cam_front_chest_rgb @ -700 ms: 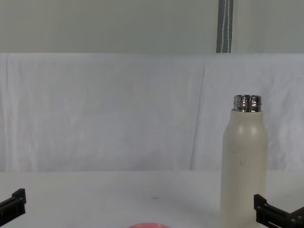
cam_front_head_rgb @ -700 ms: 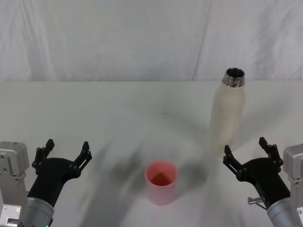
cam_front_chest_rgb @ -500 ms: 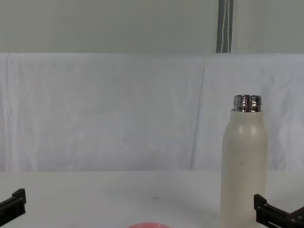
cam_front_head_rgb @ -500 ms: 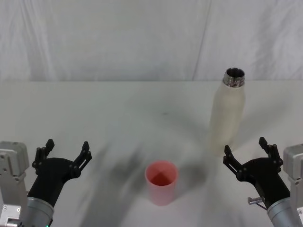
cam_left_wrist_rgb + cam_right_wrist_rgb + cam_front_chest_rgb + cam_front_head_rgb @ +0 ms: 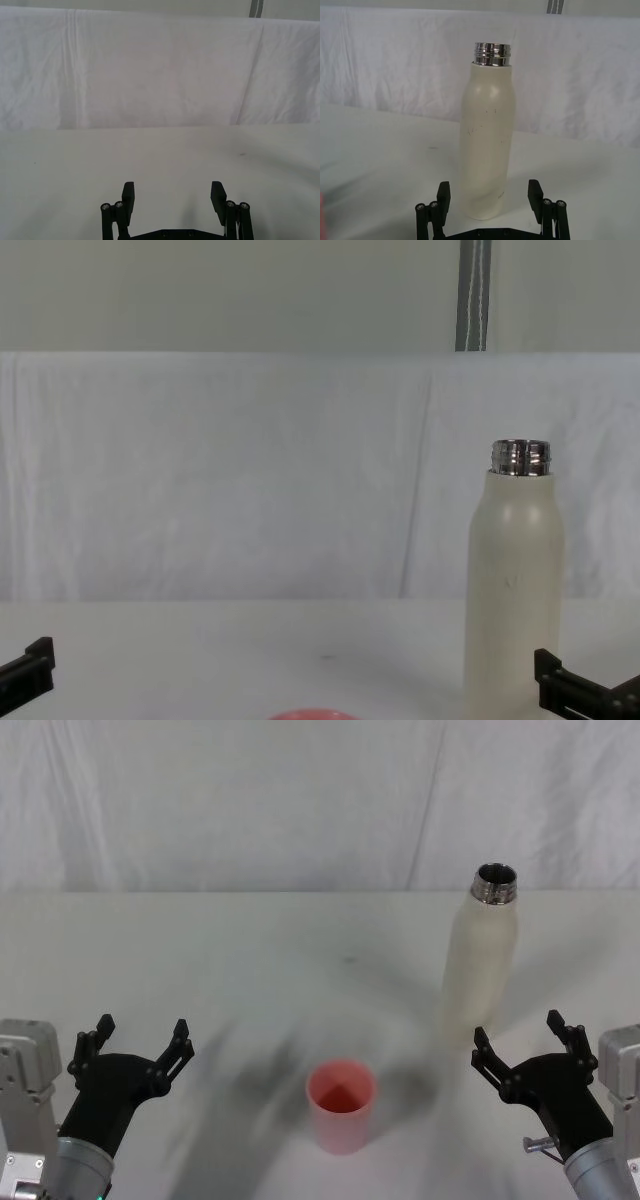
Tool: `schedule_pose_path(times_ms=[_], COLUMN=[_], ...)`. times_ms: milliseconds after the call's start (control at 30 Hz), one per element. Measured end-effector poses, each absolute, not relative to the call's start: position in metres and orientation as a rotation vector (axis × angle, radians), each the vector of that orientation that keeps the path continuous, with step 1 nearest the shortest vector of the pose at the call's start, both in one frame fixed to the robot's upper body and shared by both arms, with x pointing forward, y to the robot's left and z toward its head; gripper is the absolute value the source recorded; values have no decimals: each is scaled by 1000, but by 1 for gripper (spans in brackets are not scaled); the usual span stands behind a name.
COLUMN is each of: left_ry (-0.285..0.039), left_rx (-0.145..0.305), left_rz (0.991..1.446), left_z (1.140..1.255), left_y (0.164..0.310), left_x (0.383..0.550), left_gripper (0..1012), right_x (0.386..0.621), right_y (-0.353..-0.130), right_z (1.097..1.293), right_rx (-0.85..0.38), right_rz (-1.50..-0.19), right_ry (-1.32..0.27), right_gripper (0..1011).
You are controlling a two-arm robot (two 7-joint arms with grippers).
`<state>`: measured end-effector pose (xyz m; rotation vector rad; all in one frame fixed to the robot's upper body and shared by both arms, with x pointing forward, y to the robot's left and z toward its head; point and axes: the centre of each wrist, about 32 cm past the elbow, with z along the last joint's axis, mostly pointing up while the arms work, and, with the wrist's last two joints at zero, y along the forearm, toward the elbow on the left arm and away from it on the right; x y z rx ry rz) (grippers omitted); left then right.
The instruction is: Grasp the thermos with one hand and pour water into the cup lid.
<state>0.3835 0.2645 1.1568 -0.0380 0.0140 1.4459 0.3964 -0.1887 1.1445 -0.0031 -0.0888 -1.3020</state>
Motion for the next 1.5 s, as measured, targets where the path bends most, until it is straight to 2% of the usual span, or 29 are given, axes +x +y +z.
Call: schedule_pose_path(times_ms=[1500], left_ry=[14], left_rx=[-38], left_rz=[1446], left_z=[1157], left_y=[265], left_x=[384], left_gripper=[1001], right_x=[396], right_y=[-189], right_z=[1145], right_rx=[-3], right_rz=[-1302], right_ry=[-89], right_gripper=[1001])
